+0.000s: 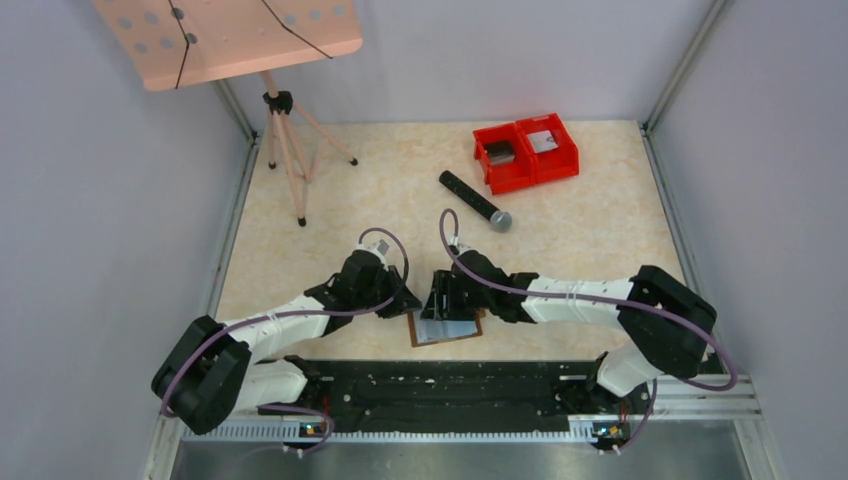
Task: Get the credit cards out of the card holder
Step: Remove the credit card from the card holder.
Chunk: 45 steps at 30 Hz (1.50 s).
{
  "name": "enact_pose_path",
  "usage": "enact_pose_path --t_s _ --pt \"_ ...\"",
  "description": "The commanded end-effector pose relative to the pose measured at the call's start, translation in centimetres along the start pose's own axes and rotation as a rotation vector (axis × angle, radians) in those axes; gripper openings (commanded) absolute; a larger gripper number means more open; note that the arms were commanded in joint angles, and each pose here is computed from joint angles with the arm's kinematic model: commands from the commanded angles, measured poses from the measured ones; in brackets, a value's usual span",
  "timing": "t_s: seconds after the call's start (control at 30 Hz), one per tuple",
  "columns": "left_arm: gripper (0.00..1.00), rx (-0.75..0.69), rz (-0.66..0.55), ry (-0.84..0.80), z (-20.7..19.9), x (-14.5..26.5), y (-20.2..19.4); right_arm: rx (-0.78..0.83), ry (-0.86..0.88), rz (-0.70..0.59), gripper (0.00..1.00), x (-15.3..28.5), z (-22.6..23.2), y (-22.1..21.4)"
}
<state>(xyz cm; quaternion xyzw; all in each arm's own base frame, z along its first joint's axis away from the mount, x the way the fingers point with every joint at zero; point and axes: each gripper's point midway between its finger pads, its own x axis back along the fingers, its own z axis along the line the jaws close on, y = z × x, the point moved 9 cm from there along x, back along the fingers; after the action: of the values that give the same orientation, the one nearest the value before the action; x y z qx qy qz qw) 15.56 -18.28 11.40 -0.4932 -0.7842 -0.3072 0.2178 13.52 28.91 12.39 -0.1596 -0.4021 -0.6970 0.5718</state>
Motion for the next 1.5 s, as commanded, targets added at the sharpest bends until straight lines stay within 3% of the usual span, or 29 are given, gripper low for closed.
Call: enact_pose_path --t_s 0.0,0.23,0.63,1.27,1.47 --pt "0.23 -0.019 -0.021 -0.056 -1.2 0.3 0.6 0.024 0.004 -0.029 0.54 0.0 1.0 0.7" --pt "0.23 -0.019 -0.017 -0.057 -1.3 0.2 0.7 0.026 -0.003 -0.020 0.51 -0.3 0.9 0.6" --pt "0.23 -0.016 -0.023 -0.056 -1.2 0.4 0.6 0.021 -0.059 -0.032 0.35 0.1 0.0 0.4" --pt "0.24 -0.017 -0.044 -0.014 -0.8 0.7 0.6 0.049 -0.272 -0.116 0.36 2.1 -2.4 0.6" --pt "0.29 -0.022 -0.091 0.072 -0.6 1.5 1.1 0.051 -0.273 -0.109 0.36 2.3 -2.5 0.4"
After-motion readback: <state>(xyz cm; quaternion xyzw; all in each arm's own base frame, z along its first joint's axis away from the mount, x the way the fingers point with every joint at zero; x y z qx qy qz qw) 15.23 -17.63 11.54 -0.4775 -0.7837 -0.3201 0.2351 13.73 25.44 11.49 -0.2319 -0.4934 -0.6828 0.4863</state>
